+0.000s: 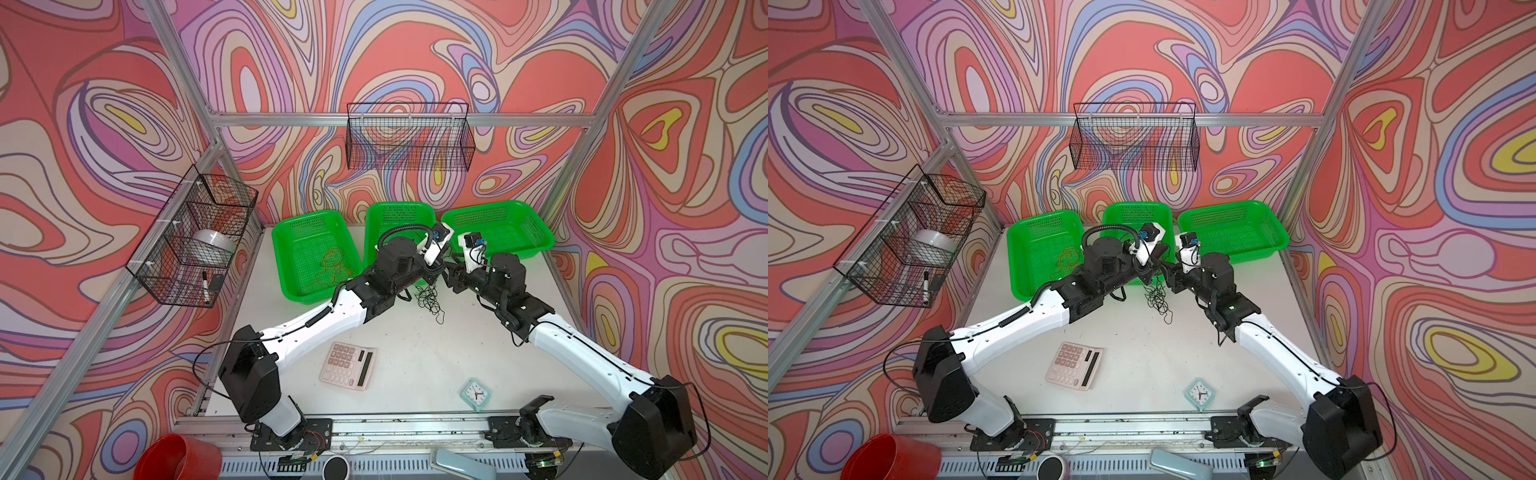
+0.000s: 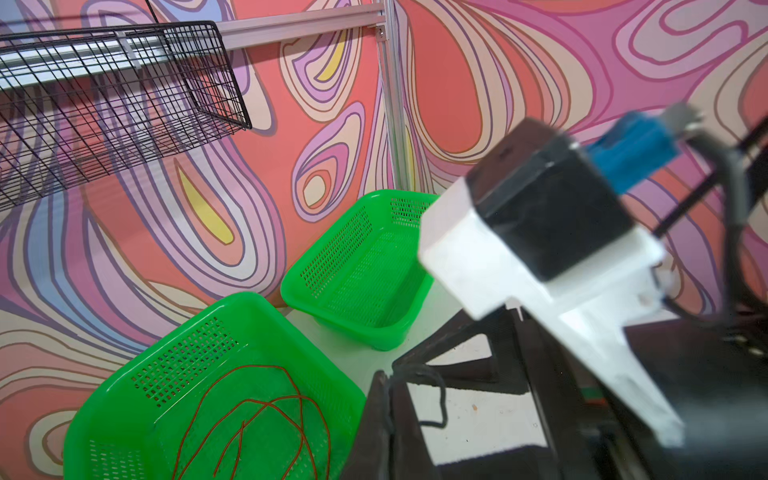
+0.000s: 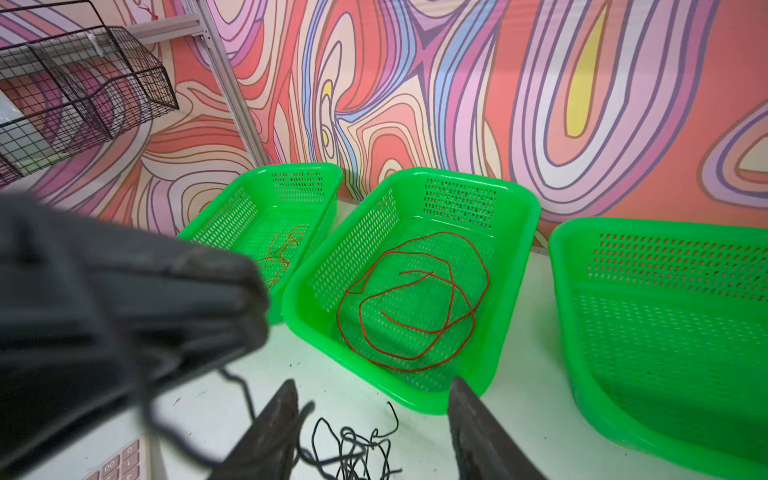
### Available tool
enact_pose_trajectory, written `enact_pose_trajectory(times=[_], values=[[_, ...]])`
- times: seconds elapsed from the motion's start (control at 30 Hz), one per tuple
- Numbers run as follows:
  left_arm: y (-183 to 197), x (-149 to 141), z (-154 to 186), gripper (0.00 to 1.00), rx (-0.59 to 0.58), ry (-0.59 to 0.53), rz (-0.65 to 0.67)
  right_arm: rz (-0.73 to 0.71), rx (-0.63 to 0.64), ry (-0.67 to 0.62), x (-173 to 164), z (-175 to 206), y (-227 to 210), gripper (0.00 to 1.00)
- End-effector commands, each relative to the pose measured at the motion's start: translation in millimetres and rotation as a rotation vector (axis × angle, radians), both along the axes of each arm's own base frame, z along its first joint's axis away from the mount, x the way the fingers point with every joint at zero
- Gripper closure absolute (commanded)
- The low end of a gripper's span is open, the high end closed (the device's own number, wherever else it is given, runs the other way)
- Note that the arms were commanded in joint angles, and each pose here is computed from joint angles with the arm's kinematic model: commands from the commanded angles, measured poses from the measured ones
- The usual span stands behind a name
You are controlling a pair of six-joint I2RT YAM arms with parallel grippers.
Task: Untangle and sort cables by color
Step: Untie the cable.
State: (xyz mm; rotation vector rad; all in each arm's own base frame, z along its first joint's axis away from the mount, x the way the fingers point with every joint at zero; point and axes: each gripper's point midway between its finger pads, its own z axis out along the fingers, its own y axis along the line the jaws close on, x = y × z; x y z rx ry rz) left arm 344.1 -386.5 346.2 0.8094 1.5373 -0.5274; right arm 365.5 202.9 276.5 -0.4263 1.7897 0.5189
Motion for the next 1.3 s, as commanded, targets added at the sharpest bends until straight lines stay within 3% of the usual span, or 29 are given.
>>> enact_pose_trajectory(times=[0.0,0.13,0.4,0.63,0.87,1.27], values=[[2.9,-12.6,38.4,1.00,-0.045,-0.057,-0.021,-0.038,0.053,-0.003,10.2,7.5,0.3,0.45],[4.8,-17.2,49.6,1.00,-0.066,-0.069,-0.024,-0.137,0.036,0.067,24.2,-13.8,-10.4,0.56],[8.6,-30.0,82.1,1.00,-0.124,-0.077,-0.061,-0.255,-0.023,0.219,43.1,-74.8,-35.2,0.62],[19.3,-37.3,103.0,1.00,-0.135,-0.113,-0.056,-0.320,-0.062,0.342,38.4,-128.8,-65.3,0.70],[25.0,-39.8,117.9,1.00,-0.140,-0.150,-0.047,-0.333,-0.140,0.468,29.6,-176.7,-75.6,0.71],[38.4,-45.4,168.1,1.00,-0.125,-0.279,-0.019,-0.373,-0.103,0.642,21.9,-216.9,-81.5,0.71]])
